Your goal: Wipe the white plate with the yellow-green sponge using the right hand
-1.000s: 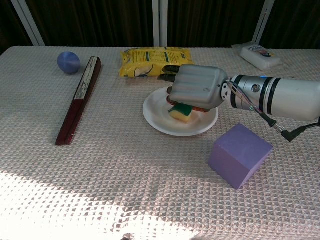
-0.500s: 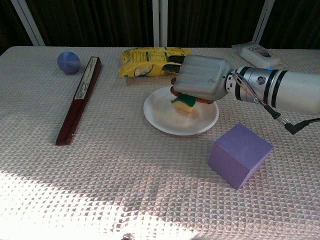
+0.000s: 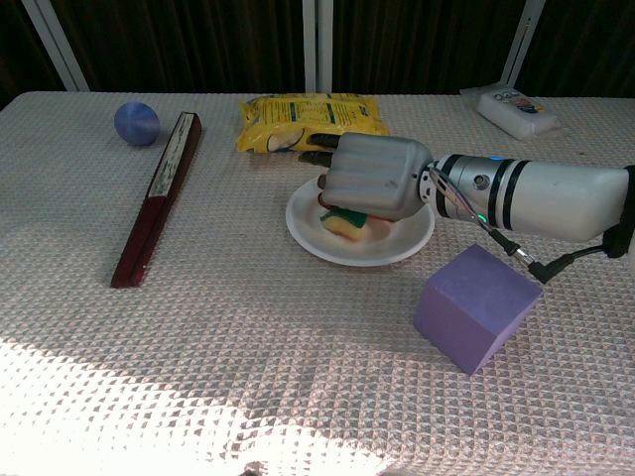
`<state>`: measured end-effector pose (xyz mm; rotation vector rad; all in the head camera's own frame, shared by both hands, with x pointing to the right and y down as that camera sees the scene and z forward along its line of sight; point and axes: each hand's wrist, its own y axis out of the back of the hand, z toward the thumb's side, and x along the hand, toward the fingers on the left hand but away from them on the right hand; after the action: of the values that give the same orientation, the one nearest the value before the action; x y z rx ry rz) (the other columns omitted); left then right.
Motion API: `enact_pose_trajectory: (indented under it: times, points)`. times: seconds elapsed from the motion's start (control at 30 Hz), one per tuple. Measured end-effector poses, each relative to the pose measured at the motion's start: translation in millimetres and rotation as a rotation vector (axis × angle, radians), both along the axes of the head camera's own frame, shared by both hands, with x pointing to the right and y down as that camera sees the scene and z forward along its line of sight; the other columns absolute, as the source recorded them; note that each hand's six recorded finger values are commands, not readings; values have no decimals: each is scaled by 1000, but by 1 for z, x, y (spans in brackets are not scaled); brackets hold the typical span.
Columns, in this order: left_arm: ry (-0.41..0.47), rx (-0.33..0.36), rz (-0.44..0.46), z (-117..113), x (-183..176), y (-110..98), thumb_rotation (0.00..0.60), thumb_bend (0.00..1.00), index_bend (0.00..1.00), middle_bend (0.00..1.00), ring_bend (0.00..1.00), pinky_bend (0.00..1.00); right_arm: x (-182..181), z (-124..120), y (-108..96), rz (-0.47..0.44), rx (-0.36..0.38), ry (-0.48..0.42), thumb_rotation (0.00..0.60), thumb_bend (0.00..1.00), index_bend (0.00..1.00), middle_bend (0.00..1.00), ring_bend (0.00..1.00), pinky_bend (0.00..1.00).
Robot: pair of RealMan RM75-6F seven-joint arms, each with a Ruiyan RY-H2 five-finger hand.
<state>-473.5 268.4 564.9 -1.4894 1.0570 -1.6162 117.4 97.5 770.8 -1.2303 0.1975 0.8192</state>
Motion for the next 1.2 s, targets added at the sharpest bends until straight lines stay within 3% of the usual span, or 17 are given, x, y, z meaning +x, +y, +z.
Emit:
enact_pose_trajectory:
  times: [0.3,0.53,0.73,0.83,1.0,1.07,1.2]
  points:
    - [4,7,7,-1,1,-1,600,63,138,23,51,117,28,-27,-24,77,60,-36,600,379,452,354,42,0]
    - [8,17,28,-2,6,-6,600,63,138,23,51,117,90,-52,-35,273,55,-70,600,379,448,348,42,0]
    - [13,28,48,-3,13,-9,600,63,138,23,51,117,128,-44,-27,414,-3,-66,600,378,406,322,39,0]
    - [11,27,48,-3,13,-9,600,63,138,23,51,117,139,-36,-25,451,-19,-53,600,379,326,285,31,0]
    - [9,21,47,-3,14,-8,600,63,138,23,51,117,153,-19,-18,508,-56,-14,600,377,61,158,0,0]
    - [8,21,47,-3,14,-8,600,63,138,23,51,117,157,-16,-14,526,-66,-4,600,368,7,114,0,0]
    - [10,23,52,-3,15,-9,600,63,138,23,51,117,160,-20,-12,541,-67,-9,600,352,0,52,0,0]
